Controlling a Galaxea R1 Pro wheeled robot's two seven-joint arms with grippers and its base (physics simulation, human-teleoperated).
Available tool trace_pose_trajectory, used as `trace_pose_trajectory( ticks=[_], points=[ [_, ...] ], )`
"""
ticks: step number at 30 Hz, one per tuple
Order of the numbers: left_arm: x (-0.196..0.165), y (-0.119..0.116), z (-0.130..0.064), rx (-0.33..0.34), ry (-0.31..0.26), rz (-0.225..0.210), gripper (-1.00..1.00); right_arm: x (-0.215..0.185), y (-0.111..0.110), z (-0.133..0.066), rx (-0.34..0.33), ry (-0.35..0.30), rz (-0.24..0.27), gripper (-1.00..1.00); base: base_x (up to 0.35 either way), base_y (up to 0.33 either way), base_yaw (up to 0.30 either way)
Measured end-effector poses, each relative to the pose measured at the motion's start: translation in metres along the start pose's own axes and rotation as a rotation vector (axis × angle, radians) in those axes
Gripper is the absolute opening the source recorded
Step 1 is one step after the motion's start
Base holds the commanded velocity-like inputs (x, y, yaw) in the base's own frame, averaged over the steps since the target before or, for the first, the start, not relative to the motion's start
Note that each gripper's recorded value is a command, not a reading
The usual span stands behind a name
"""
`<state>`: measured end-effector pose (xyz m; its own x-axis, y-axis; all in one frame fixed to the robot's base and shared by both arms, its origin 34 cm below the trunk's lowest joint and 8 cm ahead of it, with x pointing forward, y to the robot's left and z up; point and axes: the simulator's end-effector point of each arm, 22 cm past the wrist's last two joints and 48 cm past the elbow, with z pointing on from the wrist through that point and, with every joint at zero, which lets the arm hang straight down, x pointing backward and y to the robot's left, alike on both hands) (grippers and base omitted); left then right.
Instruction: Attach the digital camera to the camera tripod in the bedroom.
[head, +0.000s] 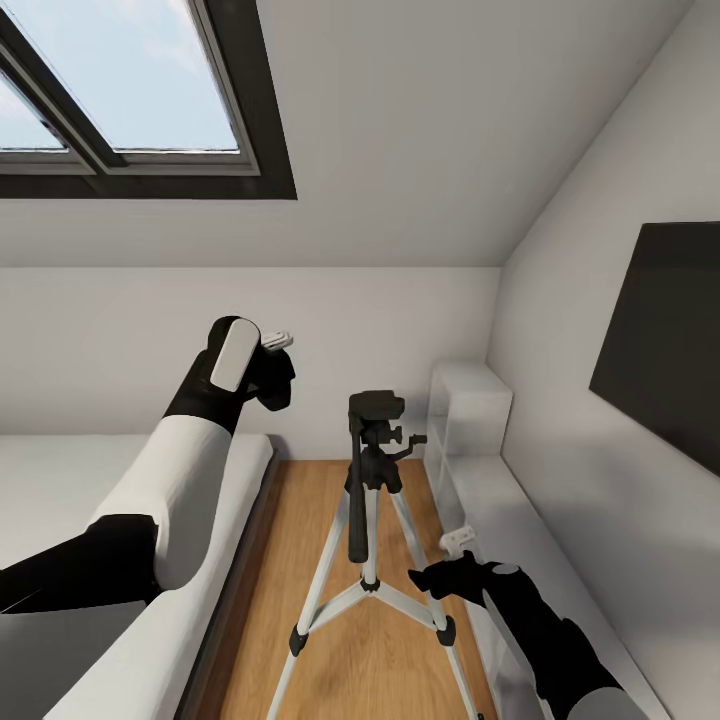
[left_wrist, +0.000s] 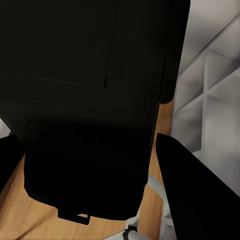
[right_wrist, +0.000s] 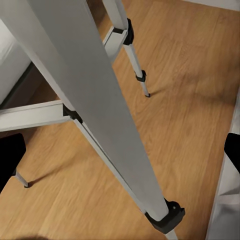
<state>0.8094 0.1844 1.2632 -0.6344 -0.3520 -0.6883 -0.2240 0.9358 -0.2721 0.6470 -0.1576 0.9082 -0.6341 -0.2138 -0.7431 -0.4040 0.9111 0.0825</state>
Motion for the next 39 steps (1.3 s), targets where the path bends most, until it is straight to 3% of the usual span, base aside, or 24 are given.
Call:
trace_pose_trajectory(
  ticks=[31,35,39],
  points=[
    [0.0,0.002,0.0,-0.004,0.0,-0.001,-1.0,0.002,0.004,0.001,-0.01,0.005,-0.007,1.0,0.033,0.0,0.0],
    [0.0,0.002,0.0,-0.003,0.0,-0.001,-1.0,0.026,0.003,0.007,-0.009,0.05,0.002,1.0,0.0,0.0,0.0],
    [0.0,0.001,0.0,-0.002,0.0,-0.001,-1.0,0.03,0.002,0.01,-0.009,0.041,-0.004,1.0,0.0,0.0,0.0]
  ],
)
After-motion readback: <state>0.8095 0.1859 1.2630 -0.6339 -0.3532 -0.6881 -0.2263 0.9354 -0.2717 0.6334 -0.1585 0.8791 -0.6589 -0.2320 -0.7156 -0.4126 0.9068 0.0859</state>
